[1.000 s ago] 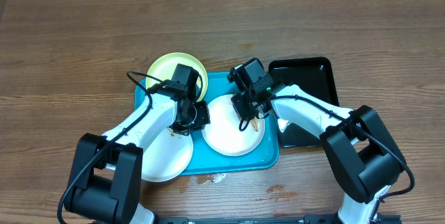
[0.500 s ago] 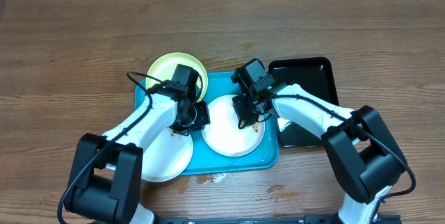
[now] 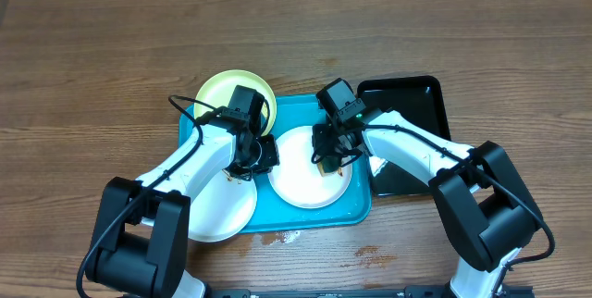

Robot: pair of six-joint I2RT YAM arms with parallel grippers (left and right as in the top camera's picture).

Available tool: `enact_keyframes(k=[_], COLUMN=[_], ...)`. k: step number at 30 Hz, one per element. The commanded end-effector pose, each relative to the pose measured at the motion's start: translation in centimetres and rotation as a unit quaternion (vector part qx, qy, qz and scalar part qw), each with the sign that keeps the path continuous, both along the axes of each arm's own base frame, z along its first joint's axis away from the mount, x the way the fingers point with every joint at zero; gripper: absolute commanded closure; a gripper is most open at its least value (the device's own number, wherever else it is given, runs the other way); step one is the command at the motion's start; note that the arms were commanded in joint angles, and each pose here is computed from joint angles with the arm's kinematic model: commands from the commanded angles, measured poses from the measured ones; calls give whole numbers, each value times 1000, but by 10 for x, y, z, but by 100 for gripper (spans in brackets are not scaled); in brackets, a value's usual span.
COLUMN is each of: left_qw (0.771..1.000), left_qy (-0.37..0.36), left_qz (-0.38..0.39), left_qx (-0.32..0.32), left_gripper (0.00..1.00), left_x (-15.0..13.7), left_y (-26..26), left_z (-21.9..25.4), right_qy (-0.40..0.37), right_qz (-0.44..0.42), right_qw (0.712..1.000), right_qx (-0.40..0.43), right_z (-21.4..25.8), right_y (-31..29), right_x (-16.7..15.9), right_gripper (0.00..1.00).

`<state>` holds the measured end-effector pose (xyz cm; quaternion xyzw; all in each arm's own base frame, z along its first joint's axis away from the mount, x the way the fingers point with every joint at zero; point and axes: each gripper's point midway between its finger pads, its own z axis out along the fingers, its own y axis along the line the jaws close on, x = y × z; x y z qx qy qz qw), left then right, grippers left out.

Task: Clean dirty plates on tray and stack at the side
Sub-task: 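Scrub the white plate with the sponge while the left gripper holds its rim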

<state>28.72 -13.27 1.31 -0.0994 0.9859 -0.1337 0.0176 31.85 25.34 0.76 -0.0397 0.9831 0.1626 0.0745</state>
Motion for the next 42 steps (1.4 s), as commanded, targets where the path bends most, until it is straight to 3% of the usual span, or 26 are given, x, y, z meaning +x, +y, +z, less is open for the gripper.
enact_keyframes(k=[1,6,11,22,26,32,38,42], left_qw=[1000,1000,1000,1000,999,999,999,999], left_qy=[4,3,3,4,2,2,2,2], left_qz=[20,20,20,28,31,32,32,32], left_qx=[14,14,14,12,11,11,11,11], left_gripper=[96,96,96,96,96,96,96,96], left_x=[1,1,1,2,3,3,3,3], left_y=[5,5,5,5,4,4,4,4], left_z=[-5,-5,-5,-5,-4,-4,-4,-4], right_qy=[32,-5,2,104,133,217,230,226], right_qz=[-22,-31,-61,-37,-51,-169,-322,-358], right_qw=[998,995,992,968,967,946,917,904], right_qx=[50,96,109,227,211,173,58,56], right_z=[14,60,86,112,106,97,69,59], right_y=[11,15,4,19,13,1,-34,-30], right_x=[0,27,33,6,-4,-18,-24,-23], right_gripper=[96,96,96,96,96,96,96,96])
